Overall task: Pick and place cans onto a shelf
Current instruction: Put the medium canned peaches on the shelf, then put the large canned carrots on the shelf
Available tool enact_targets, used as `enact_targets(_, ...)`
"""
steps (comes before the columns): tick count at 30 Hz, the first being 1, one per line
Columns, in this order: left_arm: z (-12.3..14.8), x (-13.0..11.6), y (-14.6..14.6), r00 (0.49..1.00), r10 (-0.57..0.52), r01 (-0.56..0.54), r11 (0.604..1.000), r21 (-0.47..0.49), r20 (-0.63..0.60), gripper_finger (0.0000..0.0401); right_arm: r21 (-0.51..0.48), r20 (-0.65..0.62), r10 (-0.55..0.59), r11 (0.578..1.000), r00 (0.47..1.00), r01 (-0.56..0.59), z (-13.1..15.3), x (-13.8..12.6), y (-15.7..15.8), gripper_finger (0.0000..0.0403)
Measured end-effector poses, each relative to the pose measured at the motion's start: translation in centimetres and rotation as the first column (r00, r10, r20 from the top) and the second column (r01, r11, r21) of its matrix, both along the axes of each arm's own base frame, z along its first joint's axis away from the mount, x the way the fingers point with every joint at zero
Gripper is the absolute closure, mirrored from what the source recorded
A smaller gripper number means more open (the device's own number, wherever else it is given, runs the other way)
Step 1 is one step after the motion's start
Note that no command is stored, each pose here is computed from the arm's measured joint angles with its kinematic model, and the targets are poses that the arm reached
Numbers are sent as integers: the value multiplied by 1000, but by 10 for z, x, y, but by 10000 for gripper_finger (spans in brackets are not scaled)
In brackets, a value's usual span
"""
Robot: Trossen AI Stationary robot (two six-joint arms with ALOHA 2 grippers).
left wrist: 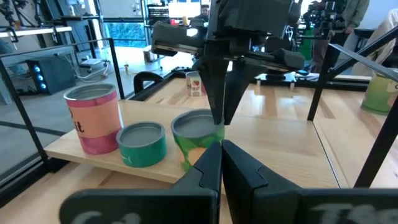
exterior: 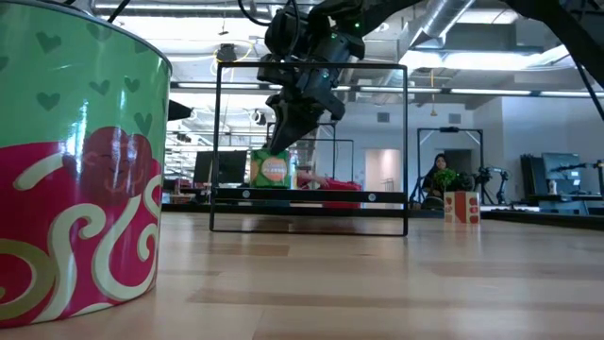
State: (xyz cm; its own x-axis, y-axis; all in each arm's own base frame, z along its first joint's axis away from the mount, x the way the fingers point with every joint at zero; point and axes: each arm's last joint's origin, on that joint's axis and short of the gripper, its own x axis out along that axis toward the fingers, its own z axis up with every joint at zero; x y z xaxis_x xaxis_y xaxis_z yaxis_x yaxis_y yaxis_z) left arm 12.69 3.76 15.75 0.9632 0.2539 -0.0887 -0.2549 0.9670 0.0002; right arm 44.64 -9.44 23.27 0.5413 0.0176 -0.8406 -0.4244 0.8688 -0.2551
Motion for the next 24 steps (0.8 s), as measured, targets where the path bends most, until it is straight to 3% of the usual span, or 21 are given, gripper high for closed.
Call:
enact_targets(9, 0, 0, 0, 1000, 0, 0, 1000, 0, 0, 399, 5, 11, -17, 1000, 1000, 17, 1, 1, 1, 310)
enact_targets(13, 0, 0, 0, 1000, 0, 0, 1000, 0, 0, 399, -4, 42, -4, 1000, 999, 4, 23, -7, 9, 317)
enact_targets(18, -1, 0, 0, 1000, 1, -1, 1000, -3, -10, 399, -36, 98, -19, 999, 995, 23, 77, -37, 22, 387)
enact_targets(21, -1, 0, 0, 1000, -1, 1, 1000, -3, -9, 399, -5, 151, -73, 997, 986, 74, 99, -61, 22, 391)
enact_targets(24, -1, 0, 0, 1000, -2, 2, 1000, -3, -9, 399, 18, 219, -131, 991, 967, 131, 101, -89, 20, 397)
